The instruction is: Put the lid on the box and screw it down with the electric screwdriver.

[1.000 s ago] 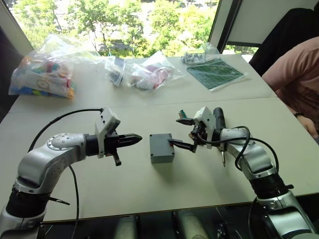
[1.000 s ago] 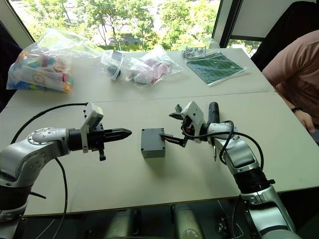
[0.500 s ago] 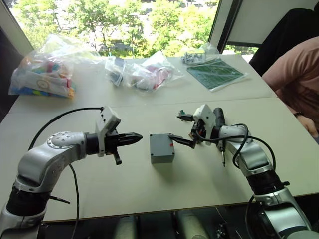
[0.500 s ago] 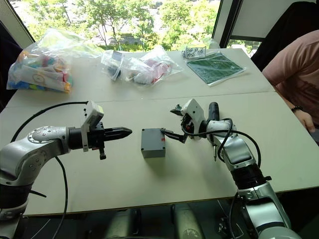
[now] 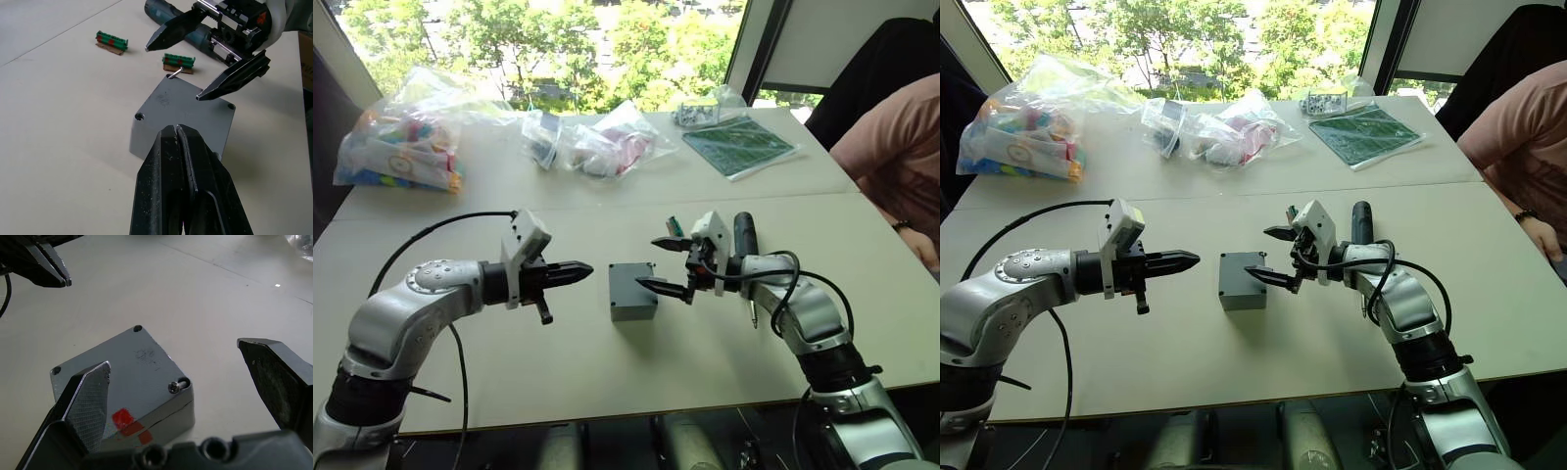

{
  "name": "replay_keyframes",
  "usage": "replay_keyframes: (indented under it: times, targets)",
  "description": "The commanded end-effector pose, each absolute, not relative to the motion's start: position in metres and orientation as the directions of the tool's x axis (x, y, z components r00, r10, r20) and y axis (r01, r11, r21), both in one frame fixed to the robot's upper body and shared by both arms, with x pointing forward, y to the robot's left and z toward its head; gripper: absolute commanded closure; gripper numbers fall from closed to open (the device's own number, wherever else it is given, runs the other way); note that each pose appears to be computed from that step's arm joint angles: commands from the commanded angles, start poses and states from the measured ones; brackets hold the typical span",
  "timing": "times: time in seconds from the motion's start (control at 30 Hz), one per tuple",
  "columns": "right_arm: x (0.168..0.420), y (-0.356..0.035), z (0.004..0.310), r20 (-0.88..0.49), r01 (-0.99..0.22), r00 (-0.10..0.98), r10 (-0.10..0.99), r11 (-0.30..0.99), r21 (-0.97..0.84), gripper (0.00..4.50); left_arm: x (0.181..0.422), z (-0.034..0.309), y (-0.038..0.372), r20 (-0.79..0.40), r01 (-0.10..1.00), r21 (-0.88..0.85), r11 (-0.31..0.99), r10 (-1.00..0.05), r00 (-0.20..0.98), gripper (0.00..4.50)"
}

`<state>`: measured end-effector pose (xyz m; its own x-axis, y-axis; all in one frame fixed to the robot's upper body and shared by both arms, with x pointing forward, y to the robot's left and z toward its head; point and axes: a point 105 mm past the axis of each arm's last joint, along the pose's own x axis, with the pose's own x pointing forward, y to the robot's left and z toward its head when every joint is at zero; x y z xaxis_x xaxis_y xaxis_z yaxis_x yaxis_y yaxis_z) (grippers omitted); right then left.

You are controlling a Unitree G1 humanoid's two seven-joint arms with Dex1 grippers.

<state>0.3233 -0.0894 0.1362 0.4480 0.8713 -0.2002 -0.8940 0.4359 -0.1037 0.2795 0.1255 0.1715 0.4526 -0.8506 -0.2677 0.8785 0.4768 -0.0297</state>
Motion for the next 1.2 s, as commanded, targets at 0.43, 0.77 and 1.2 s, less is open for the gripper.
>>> replay_keyframes:
  times: [0.43, 0.77, 1.2]
  targets:
    - [0.316, -0.096, 0.144, -0.126, -0.858, 0.508, 0.852, 0.514, 0.017, 1.31, 0.277, 0.176, 0.122, -0.265, 0.893, -0.003, 0.45, -0.862, 0.433, 4.5]
    - [0.313, -0.093, 0.139, -0.121, -0.85, 0.518, 0.847, 0.525, 0.037, 2.13, 0.277, 0.176, 0.123, -0.269, 0.893, -0.001, 0.451, -0.86, 0.434, 4.5]
    - [0.312, -0.089, 0.141, -0.104, -0.853, 0.514, 0.851, 0.52, 0.044, 4.46, 0.277, 0.174, 0.122, -0.276, 0.895, -0.001, 0.447, -0.86, 0.429, 4.5]
